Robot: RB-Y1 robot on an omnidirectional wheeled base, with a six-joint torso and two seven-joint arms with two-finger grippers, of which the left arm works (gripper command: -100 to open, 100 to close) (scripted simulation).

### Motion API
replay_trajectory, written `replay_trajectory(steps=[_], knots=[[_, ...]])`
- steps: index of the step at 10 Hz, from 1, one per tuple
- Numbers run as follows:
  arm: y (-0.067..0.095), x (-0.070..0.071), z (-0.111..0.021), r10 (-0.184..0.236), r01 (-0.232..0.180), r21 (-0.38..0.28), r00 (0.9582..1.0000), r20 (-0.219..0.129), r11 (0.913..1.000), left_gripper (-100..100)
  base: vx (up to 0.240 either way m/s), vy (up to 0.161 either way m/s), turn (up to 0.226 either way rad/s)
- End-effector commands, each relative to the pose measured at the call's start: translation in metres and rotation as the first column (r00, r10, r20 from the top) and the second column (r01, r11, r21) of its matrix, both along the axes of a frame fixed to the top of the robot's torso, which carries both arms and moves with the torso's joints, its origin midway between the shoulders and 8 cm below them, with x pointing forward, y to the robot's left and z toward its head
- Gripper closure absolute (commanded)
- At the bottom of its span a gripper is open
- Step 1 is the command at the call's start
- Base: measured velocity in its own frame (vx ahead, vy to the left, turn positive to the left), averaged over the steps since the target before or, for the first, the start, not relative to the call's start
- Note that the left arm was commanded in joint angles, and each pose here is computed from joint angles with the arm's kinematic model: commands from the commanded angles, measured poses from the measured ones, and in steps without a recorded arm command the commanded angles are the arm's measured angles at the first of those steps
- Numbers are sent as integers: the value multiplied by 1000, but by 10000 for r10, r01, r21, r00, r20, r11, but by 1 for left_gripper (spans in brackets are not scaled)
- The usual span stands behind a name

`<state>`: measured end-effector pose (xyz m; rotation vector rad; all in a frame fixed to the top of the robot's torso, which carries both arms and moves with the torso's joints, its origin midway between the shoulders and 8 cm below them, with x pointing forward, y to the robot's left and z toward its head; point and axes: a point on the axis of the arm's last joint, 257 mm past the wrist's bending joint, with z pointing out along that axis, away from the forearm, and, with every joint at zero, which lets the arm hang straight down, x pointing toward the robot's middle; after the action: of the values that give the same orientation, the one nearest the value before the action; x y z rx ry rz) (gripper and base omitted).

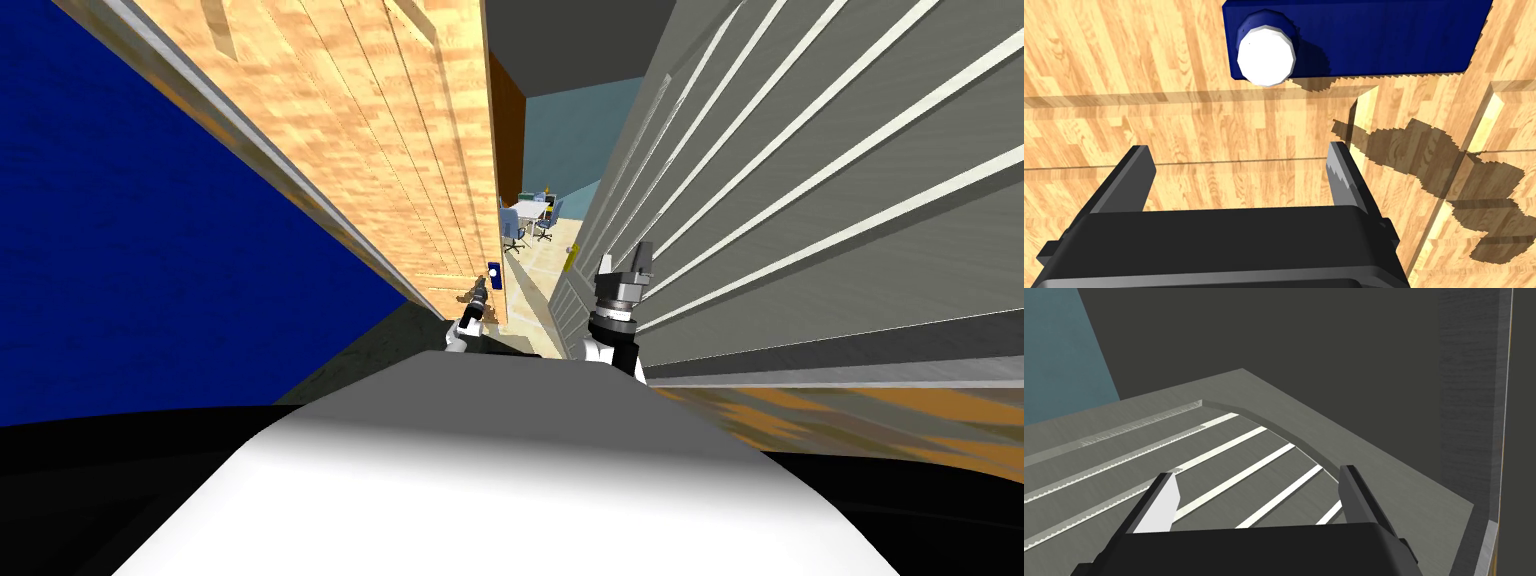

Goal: Push the door open

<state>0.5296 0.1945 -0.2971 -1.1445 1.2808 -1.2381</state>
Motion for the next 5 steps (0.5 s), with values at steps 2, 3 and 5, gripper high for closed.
replay_trajectory(steps=[2,3,5], knots=[[4,1,0,49,-49,60,10000,30,10000,-100,213,-19,-18],[5,2,0,68,-68,50,10000,40,10000,-100,221,-1,-16],[3,3,1,108,-108,-36,9999,60,9999,-100,189,-27,-20]])
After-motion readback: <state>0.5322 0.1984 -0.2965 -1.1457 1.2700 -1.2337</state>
